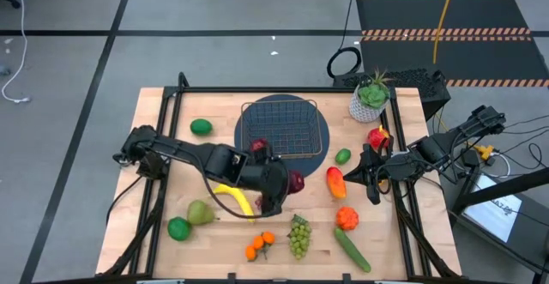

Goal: Build produce basket
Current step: Put the dark red apple into the wire basket, then put the red apple into the wire basket

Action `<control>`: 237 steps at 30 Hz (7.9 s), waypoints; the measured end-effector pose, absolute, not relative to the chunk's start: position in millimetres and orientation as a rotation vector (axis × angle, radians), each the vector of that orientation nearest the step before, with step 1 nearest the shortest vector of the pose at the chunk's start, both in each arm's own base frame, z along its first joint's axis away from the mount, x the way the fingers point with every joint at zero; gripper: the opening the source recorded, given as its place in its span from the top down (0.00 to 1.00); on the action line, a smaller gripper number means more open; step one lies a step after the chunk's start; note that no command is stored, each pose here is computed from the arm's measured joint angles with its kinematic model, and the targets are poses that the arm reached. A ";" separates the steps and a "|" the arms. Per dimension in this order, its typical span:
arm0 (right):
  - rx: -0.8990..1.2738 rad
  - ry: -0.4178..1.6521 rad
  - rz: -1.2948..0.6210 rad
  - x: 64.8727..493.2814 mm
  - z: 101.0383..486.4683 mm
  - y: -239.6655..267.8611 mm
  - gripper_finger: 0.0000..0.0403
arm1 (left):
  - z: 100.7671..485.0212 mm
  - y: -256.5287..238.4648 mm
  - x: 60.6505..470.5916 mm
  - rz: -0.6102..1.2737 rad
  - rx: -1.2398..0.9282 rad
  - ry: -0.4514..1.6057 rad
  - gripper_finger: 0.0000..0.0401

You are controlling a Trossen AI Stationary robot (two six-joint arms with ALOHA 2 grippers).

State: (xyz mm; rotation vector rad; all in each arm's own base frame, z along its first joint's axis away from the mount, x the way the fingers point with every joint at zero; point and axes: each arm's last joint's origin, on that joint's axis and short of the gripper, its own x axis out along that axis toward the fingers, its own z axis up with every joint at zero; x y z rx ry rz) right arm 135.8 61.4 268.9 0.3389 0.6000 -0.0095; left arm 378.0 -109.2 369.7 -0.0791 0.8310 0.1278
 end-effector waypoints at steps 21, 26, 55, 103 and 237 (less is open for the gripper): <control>0.343 0.547 0.013 138.7 273.7 62.8 0.98 | 388.2 -77.8 394.1 0.204 -0.131 0.666 0.30; 0.380 0.549 0.004 138.6 273.6 62.9 0.98 | 397.1 -57.7 404.4 0.239 -0.171 0.550 0.28; 0.281 0.119 0.094 140.6 316.5 61.5 0.90 | 433.3 -16.0 423.2 0.296 -0.480 0.111 0.27; 0.271 -0.018 -0.024 155.2 415.3 30.2 0.02 | 431.3 -44.8 421.0 0.217 -0.258 0.166 0.27; 0.371 0.219 -0.597 232.9 302.0 -88.9 0.20 | 403.8 15.5 203.0 0.338 -0.463 0.720 0.64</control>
